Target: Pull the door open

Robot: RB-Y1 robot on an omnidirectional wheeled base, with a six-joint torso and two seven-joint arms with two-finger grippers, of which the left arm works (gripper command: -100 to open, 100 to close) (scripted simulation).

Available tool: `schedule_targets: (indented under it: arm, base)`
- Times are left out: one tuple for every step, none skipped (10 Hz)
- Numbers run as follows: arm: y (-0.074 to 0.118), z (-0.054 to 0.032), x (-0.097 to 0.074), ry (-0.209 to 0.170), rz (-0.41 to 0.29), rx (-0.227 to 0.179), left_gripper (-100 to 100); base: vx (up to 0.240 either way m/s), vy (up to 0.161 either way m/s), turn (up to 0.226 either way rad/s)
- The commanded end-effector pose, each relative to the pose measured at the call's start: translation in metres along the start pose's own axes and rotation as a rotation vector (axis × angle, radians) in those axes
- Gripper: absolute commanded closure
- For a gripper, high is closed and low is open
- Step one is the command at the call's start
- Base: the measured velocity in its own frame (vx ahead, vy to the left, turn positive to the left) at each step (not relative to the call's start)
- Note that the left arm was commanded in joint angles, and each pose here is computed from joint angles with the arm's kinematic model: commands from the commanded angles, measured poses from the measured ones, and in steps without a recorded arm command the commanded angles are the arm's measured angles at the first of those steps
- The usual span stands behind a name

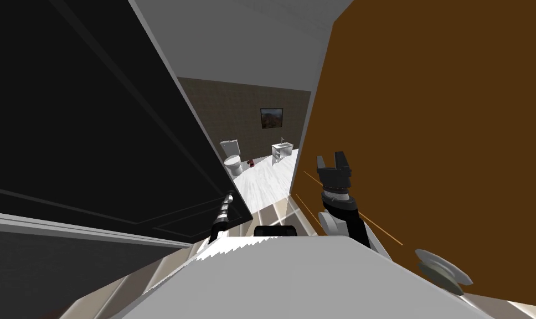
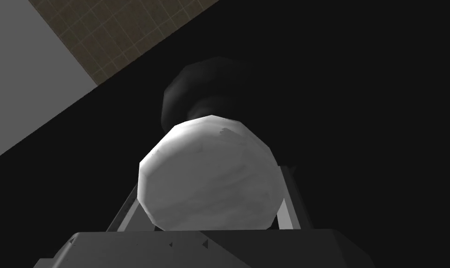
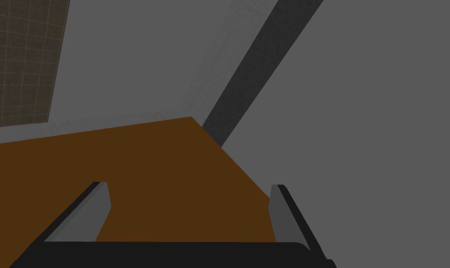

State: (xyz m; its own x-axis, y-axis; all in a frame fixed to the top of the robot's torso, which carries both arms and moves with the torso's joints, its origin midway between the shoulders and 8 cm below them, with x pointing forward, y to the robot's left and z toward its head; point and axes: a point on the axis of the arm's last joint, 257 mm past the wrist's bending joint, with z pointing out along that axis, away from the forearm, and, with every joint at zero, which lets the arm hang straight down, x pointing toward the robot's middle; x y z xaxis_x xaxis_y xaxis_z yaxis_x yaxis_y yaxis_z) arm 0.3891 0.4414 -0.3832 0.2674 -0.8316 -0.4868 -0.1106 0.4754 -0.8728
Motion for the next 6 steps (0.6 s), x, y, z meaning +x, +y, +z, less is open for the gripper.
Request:
schedule_targets:
  arm:
    - [-0.0028, 0.0001, 0.0068, 0.006, -0.052, 0.003, 100]
    - [-0.0028, 0.001, 0.0063, 0.002, -0.094, 0.002, 100]
    - [-0.0028, 0.001, 0.0063, 0.002, -0.103, 0.002, 100]
    - [-0.0027, 0.0019, 0.0058, -0.002, -0.149, 0.002, 100]
    - [-0.0027, 0.0019, 0.0058, -0.002, -0.153, 0.002, 100]
    - [-0.0026, 0.0028, 0.0053, -0.006, -0.201, 0.001, 100]
  base:
    - [-0.048, 0.015, -0.039]
    - [-0.045, 0.012, -0.043]
    - [-0.036, 0.008, -0.028]
    - [-0.039, 0.004, -0.042]
    - [-0.033, 0.005, -0.015]
    - [-0.037, 0.008, -0.048]
